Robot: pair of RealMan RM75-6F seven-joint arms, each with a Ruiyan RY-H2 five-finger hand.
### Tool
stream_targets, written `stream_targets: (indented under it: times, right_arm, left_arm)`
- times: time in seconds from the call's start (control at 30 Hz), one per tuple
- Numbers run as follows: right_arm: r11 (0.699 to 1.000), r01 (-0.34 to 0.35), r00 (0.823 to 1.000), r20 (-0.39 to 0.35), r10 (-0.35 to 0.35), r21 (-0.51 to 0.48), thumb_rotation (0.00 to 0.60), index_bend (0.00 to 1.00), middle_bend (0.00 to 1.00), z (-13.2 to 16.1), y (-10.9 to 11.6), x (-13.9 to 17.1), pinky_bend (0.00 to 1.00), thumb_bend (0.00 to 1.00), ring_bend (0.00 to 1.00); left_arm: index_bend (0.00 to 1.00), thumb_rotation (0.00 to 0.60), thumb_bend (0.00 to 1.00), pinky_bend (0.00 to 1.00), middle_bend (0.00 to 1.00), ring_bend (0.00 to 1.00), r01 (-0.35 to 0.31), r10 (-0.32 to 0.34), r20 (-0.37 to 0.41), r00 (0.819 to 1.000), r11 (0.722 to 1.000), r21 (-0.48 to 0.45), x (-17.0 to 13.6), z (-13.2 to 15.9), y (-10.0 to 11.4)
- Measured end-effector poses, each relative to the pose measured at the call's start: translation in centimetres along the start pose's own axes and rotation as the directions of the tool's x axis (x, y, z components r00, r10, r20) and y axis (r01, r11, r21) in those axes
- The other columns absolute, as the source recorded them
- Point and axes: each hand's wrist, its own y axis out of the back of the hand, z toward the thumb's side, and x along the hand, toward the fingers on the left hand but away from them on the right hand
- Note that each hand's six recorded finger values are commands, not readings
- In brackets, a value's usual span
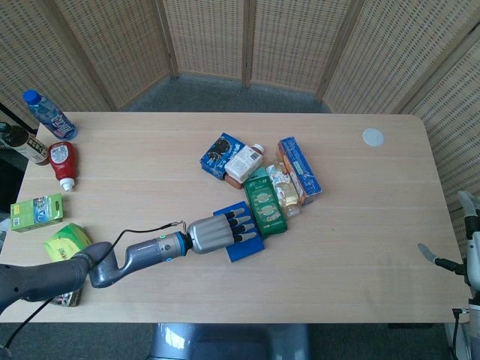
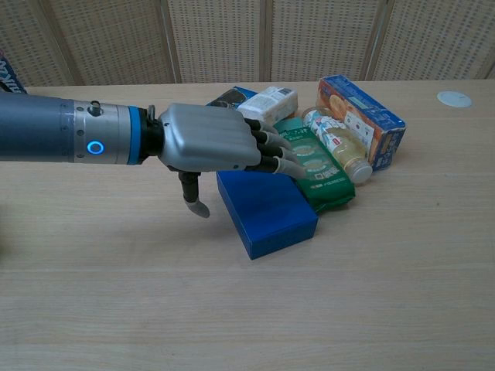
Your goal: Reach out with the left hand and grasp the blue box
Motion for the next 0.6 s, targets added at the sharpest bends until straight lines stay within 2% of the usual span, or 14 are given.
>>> stream_targets:
  times: [0.27, 0.6]
  right_arm:
    - [1.000, -0.004, 1.000, 0.009, 0.004, -0.031, 0.525, 0.00, 0.00, -0.4, 0.4, -0.2, 0.00, 0.00, 0.00]
    - [0.998, -0.015, 1.000, 0.016, 0.016, -0.060, 0.528, 0.00, 0.00, -0.7, 0.5, -0.3, 0.00, 0.00, 0.00]
  left_arm:
    - [0.00, 0.600, 0.00, 0.00, 0.00, 0.00, 0.049, -0.049, 0.030, 0.998, 0.999, 0.007, 3.3, 1.4, -0.4]
    - [0.00, 0.600, 0.00, 0.00, 0.00, 0.00, 0.096, -0.096, 0.025, 0.995, 0.995, 0.000, 6.0, 2.6, -1.0]
